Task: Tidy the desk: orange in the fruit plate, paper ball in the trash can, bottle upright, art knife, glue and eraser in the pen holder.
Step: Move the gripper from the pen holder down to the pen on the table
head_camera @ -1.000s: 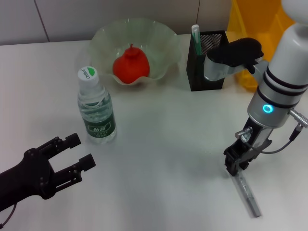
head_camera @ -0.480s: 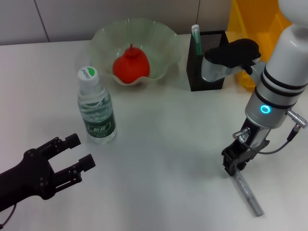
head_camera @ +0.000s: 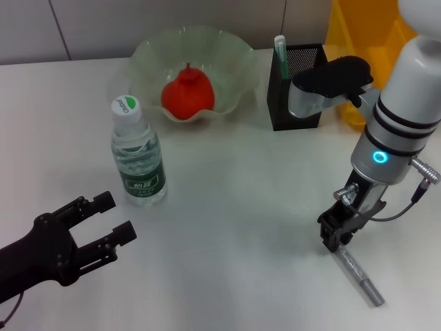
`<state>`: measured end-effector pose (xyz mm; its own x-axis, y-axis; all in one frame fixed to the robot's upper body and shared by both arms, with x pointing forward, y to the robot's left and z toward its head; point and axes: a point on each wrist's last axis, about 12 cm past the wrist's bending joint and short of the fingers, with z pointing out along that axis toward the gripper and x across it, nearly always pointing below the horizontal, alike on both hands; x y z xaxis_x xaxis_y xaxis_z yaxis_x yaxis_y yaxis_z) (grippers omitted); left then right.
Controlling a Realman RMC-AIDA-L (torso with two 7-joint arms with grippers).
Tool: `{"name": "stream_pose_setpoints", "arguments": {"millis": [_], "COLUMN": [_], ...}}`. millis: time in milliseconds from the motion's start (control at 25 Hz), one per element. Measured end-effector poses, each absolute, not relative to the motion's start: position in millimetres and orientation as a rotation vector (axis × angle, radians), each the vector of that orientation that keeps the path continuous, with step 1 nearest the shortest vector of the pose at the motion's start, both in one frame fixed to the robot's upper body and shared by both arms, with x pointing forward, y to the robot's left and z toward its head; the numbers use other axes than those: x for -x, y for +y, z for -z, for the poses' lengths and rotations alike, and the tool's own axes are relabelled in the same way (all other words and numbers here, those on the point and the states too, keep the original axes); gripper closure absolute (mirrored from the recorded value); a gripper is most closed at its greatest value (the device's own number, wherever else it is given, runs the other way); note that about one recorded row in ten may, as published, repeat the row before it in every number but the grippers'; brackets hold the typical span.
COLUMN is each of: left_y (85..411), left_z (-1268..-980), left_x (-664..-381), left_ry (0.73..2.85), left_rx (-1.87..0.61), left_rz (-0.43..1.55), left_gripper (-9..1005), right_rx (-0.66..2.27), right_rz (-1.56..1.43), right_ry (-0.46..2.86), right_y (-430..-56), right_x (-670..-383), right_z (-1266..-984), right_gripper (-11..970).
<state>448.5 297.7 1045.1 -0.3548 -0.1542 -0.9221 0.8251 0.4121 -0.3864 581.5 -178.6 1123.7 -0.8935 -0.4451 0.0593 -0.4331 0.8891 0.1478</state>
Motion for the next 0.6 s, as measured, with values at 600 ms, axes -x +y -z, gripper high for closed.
{"name": "stream_pose_setpoints", "arguments": {"millis": [600], "left_y": [297.7], "left_z": [-1045.2], "left_x": [-448.6], "left_ry": [1.609], "left_rx": [-0.604], "left_rz": [1.157], "left_gripper": [208], "right_rx": [-0.703], "right_rz": [0.188], "right_ry": [-2.958], "right_y": [-177.8], "right_x": [-580.8], "right_z": [-1123.1], "right_gripper": [773]}}
